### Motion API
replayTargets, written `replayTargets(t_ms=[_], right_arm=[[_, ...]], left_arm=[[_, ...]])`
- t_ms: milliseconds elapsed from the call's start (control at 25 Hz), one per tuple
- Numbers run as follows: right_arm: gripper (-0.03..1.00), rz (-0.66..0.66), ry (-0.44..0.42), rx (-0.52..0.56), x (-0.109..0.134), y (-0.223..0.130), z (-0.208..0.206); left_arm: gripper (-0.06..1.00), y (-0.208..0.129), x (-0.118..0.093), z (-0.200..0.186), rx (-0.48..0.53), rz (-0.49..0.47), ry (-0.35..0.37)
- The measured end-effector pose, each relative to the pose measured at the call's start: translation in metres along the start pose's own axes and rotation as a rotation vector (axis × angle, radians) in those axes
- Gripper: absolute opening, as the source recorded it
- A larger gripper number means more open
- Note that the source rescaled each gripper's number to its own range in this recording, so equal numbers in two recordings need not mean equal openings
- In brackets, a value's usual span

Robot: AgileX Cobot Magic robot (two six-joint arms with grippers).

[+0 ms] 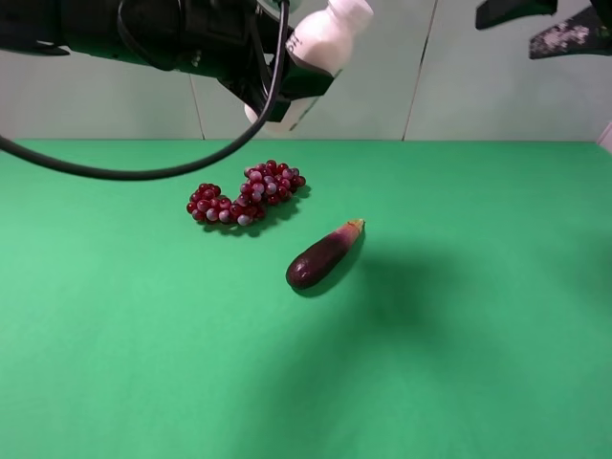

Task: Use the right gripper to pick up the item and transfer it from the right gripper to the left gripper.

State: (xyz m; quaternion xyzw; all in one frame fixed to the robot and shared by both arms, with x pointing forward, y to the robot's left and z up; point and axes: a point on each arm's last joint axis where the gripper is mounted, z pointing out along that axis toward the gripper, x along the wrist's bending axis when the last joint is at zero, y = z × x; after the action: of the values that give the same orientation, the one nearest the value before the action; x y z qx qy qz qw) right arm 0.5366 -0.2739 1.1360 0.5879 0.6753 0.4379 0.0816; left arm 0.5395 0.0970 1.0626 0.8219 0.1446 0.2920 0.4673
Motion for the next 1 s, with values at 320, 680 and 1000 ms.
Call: replayTargets(t_ms=[320, 680, 1000], right_arm=[[0.88, -0.067, -0.293, -0.1, 0.019, -0.046, -0.074], [0.88, -0.212, -0.431, -0.356, 0.049, -0.137, -0.144], [0.88, -0.176, -0.434, -0.347, 0.049, -0.203, -0.148]], left_arm=[[0.14, 0.006, 0.002, -0.007, -0.016, -0.032, 0.021], [0.14, 0.006, 0.003, -0.007, -0.013, -0.041, 0.029], [0.14, 0.006, 0.003, -0.007, -0.013, -0.052, 0.03]])
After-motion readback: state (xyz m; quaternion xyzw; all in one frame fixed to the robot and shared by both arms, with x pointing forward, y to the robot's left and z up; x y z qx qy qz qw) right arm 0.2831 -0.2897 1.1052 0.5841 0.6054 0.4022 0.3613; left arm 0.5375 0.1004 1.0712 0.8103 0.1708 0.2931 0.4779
